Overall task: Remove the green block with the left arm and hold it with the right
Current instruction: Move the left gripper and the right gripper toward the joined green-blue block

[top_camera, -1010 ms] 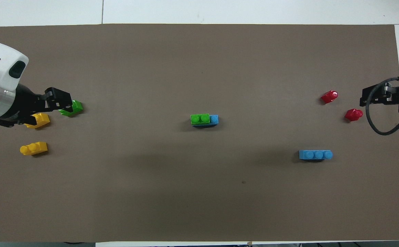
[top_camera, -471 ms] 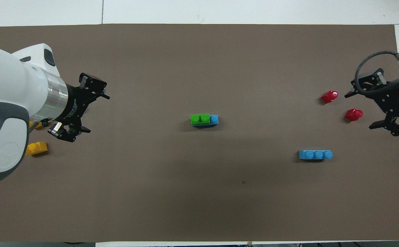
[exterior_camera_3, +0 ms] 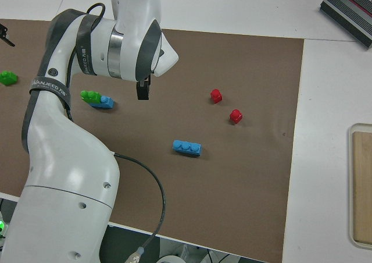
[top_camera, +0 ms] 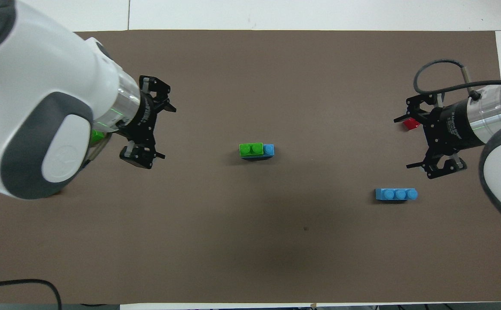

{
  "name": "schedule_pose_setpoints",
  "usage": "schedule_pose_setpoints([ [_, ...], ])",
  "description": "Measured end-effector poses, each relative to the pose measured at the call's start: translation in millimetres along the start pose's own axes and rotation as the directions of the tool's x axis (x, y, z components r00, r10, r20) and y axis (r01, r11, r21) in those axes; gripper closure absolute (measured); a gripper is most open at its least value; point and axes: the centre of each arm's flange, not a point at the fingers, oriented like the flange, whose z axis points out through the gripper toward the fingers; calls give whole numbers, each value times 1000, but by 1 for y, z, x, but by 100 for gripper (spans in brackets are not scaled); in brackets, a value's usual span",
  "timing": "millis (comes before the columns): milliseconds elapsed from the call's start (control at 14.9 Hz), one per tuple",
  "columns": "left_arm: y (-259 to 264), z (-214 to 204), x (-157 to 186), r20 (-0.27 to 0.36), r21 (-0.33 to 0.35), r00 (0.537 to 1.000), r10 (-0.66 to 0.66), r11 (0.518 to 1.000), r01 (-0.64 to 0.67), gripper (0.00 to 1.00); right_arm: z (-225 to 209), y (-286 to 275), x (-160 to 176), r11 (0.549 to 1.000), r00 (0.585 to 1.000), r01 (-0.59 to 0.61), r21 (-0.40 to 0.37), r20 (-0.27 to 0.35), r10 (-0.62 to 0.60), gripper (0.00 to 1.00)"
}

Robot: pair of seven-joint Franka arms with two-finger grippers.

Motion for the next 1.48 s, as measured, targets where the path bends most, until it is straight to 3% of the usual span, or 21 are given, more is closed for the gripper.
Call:
schedule_pose_setpoints([
  [135,11,26,-13,-5,28,999,-38,999,38,0,20,-7,-14,999,998,-46,-5,44,46,0],
  [337,23,47,-6,-11,46,995,-103,994,103,0,59,-22,-31,996,992,-85,7,100,83,1],
  [538,34,52,-6,18,-40,975,-222,974,222,0,94,-28,-47,995,990,-100,-5,97,100,0],
  [808,23,114,-18,-4,-1,967,-256,967,256,0,122,-27,-50,991,982,-134,-6,131,134,0],
  [1077,27,124,-19,21,-52,947,-320,946,321,0,158,-22,-77,993,987,-118,29,117,114,0],
  [1481,16,157,-48,29,-64,935,-354,933,355,0,207,-15,-95,991,987,-121,64,113,114,0],
])
